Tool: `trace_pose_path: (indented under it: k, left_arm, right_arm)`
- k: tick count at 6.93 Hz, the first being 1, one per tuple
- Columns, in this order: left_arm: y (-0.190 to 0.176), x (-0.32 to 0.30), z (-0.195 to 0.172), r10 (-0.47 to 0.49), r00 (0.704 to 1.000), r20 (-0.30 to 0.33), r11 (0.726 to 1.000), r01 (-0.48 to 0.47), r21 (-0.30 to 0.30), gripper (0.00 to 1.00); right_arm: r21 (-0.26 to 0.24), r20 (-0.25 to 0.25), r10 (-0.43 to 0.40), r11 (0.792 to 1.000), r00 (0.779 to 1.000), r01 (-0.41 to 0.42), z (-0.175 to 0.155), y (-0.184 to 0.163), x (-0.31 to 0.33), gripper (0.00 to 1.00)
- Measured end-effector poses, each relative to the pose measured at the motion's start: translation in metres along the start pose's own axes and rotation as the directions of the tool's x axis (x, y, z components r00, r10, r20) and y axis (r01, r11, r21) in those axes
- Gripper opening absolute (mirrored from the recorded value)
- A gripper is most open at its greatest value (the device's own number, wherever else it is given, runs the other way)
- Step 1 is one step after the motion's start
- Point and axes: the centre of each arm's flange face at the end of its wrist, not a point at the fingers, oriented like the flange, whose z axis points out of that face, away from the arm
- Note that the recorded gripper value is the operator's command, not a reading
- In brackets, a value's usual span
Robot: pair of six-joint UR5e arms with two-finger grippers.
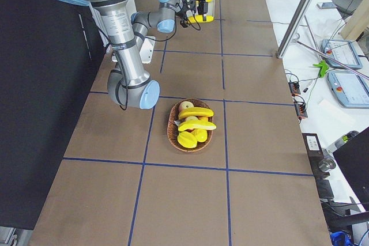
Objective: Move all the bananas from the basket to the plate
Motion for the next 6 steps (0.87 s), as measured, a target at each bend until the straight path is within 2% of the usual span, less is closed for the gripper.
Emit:
trace_pose_path:
  k: [1, 2, 4, 5, 6]
  left_arm:
    - [-0.029, -0.039, -0.016, 0.021, 0.998, 0.064, 0.999, -0.023, 0.031, 0.0]
    - [-0.06, -0.1, -0.042, 0.073, 0.985, 0.154, 0.994, -0.084, 0.069, 0.0]
    - [-0.101, -0.228, -0.109, 0.18, 0.922, 0.342, 0.97, -0.224, 0.094, 0.0]
    - [-0.11, -0.279, -0.137, 0.224, 0.88, 0.419, 0.956, -0.281, 0.081, 0.0]
    - [-0.113, -0.311, -0.153, 0.239, 0.85, 0.47, 0.948, -0.309, 0.076, 0.0]
  right_arm:
    - [-0.014, -0.012, 0.002, 1.0, 1.0, -0.002, -0.01, -0.01, 0.011, 1.0]
    - [-0.043, -0.046, 0.012, 0.999, 0.999, -0.014, -0.023, -0.03, 0.038, 1.0]
    - [-0.084, -0.147, 0.008, 0.996, 0.989, -0.021, -0.052, -0.074, 0.104, 1.0]
    - [-0.099, -0.215, -0.027, 0.995, 0.976, 0.006, -0.061, -0.087, 0.134, 1.0]
    - [-0.112, -0.274, -0.058, 0.993, 0.96, 0.028, -0.065, -0.095, 0.153, 1.0]
